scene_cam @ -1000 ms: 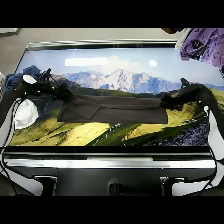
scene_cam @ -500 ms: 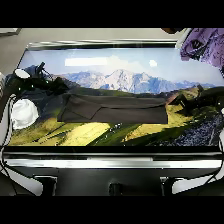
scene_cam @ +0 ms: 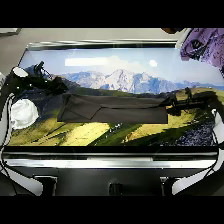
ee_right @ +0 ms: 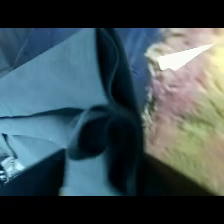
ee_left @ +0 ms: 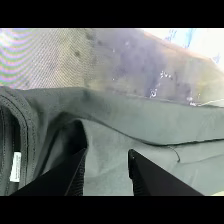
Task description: Fold the clothes and pants, and hang the long-sleeved shirts on hangers.
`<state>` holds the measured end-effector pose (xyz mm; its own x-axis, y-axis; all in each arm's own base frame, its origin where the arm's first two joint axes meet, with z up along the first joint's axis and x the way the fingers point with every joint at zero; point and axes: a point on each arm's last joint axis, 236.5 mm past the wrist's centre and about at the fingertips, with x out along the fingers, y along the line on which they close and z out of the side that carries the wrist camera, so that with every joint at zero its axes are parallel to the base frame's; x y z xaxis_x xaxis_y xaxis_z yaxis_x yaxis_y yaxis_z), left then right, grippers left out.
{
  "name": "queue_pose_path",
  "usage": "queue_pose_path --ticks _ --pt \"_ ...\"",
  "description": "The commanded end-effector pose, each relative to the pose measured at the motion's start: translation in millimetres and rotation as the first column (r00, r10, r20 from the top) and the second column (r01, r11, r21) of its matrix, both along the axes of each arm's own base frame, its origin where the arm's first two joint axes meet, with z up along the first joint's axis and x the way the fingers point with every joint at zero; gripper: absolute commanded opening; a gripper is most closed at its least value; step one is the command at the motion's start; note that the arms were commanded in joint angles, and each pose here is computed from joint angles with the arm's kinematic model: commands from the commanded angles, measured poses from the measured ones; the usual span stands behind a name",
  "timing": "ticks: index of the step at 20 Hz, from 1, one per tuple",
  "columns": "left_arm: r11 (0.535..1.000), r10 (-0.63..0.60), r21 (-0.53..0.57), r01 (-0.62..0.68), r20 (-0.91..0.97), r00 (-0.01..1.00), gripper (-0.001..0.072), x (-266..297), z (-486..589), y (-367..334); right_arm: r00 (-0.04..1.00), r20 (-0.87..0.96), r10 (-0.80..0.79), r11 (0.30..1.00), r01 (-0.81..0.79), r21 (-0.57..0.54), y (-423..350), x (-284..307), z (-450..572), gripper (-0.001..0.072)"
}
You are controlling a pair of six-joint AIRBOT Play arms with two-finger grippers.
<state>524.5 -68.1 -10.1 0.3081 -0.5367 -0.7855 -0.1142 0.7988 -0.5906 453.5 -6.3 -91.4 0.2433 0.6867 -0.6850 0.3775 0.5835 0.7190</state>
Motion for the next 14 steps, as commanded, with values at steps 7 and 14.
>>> queue_pose_path --ticks 7,14 --pt "0.994 -0.106 -0.014 0.106 -0.025 0.994 0.0018 -12 -8 -74 0.998 0.059 -0.038 0.977 0.050 -0.206 -16 8 64 0.0037" --pt "0.975 -0.147 -0.164 0.149 0.022 0.989 0.0018 -36 -25 -278 0.989 0.118 -0.089 0.896 0.131 -0.425 -55 -12 179 0.0037"
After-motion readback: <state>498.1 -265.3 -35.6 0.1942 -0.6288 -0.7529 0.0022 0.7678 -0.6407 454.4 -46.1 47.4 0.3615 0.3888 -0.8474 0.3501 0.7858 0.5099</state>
